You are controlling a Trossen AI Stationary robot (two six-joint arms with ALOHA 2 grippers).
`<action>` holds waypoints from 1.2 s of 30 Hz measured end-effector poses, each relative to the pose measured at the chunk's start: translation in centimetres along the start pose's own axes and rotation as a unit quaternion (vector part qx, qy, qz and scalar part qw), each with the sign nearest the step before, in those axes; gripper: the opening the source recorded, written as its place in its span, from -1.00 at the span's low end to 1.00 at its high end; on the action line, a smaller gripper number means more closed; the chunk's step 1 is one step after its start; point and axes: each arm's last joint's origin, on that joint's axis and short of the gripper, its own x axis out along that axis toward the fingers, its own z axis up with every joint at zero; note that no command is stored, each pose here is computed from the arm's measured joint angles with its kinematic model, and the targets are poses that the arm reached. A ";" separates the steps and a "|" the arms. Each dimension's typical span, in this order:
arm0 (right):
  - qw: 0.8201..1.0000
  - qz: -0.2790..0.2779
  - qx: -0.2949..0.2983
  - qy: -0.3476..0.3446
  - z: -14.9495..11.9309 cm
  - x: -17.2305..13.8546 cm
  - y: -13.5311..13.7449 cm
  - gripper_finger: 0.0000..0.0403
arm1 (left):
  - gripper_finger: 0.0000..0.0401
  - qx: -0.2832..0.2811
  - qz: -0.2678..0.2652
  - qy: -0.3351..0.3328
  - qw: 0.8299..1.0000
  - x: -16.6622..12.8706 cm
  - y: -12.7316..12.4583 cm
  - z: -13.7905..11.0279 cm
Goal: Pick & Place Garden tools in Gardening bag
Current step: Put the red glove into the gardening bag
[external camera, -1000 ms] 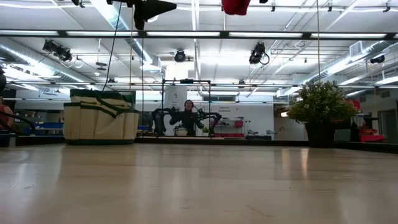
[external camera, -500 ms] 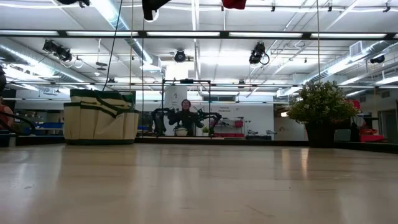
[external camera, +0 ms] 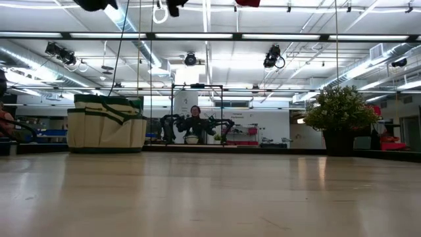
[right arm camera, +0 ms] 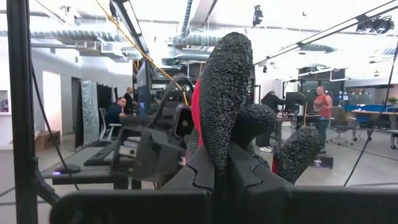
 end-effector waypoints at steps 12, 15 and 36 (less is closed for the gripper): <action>1.000 0.000 -0.002 0.001 0.0 0.0 0.0 -0.95 | 0.51 0.034 -0.010 0.053 0.998 4.5 0.2 0.9; 1.000 0.001 -0.002 0.001 0.0 0.0 0.0 -0.95 | 0.51 0.035 -0.012 0.048 0.998 4.6 0.3 1.2; 0.999 0.040 0.008 -0.014 0.2 0.0 0.2 -0.95 | 0.51 0.073 -0.011 0.032 0.997 4.6 0.3 1.5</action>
